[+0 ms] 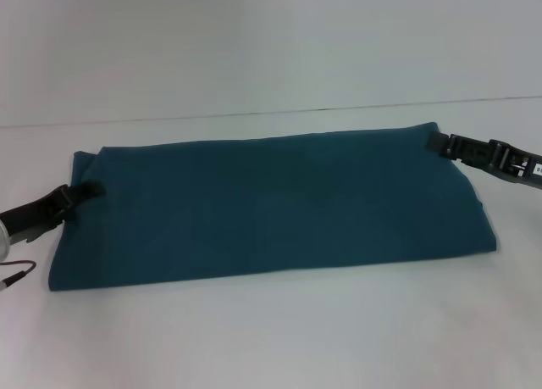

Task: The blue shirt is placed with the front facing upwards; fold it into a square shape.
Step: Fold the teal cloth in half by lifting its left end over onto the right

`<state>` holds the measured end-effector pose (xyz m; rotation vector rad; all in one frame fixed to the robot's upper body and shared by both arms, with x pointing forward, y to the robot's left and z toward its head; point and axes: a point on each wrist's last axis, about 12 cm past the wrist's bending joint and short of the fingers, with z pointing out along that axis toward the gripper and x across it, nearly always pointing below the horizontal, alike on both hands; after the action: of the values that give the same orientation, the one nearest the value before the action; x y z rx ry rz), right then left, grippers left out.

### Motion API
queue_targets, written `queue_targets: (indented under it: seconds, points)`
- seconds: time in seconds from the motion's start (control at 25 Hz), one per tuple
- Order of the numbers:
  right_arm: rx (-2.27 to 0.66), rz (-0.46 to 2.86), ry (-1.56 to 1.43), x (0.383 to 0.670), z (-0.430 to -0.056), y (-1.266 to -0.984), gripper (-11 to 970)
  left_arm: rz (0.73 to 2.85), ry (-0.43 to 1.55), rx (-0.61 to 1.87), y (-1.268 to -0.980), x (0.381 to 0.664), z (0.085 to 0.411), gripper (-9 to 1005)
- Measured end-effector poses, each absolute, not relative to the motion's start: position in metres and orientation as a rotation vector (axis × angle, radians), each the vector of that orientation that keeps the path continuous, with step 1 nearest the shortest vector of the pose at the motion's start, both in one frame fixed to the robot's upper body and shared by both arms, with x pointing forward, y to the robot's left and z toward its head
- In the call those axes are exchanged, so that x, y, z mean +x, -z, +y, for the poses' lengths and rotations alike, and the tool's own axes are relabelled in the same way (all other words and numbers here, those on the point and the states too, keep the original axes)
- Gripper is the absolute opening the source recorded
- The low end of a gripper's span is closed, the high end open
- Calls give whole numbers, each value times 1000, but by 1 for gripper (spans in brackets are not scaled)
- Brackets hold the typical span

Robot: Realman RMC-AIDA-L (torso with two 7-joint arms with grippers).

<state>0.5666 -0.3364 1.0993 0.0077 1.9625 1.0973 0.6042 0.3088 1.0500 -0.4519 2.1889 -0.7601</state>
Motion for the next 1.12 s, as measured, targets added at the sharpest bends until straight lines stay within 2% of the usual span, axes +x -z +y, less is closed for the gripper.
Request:
queue_targets:
  seconds: [0.52,1.12]
  points:
    - [9,1966,-1101,567,-336,-1099,564,2202,776,-422,-1049,603,304,721]
    - [15,1963,-1104,566,-337,-1098,564,2201,658,-323,-1053,611,304,721]
